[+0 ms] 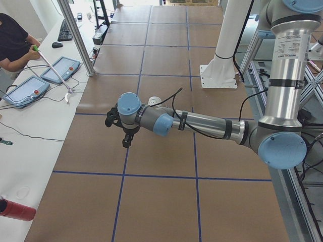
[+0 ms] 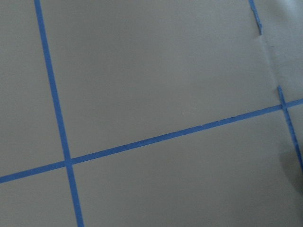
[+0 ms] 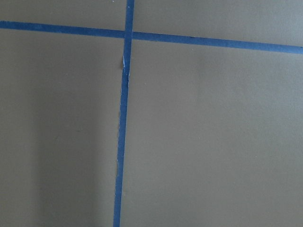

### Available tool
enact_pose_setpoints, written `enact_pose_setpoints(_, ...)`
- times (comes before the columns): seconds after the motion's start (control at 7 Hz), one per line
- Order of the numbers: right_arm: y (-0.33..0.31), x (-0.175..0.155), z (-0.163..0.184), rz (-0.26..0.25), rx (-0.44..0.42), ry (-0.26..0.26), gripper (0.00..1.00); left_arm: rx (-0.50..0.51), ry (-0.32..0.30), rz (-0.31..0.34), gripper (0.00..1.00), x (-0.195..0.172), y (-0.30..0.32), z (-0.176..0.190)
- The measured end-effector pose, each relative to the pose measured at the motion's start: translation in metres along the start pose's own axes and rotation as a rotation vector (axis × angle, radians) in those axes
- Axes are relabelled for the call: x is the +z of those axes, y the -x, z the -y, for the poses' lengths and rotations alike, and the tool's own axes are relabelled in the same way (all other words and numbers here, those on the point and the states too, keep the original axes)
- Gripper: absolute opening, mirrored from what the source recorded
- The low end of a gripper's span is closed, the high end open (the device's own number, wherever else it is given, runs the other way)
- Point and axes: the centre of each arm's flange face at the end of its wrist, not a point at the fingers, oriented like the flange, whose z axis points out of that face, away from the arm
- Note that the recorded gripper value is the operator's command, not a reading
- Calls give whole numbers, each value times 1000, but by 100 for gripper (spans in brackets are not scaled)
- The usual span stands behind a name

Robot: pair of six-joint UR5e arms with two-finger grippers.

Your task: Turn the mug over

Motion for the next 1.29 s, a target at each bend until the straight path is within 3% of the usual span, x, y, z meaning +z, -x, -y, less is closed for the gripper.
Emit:
enact_pose_setpoints(0.86, 0, 0, 0, 0, 0, 0, 100, -253, -88, -257, 100, 84, -69, -26)
enact_pose_setpoints(1.29, 0, 0, 0, 0, 0, 0, 100, -416, -166, -359, 100, 122, -103, -42)
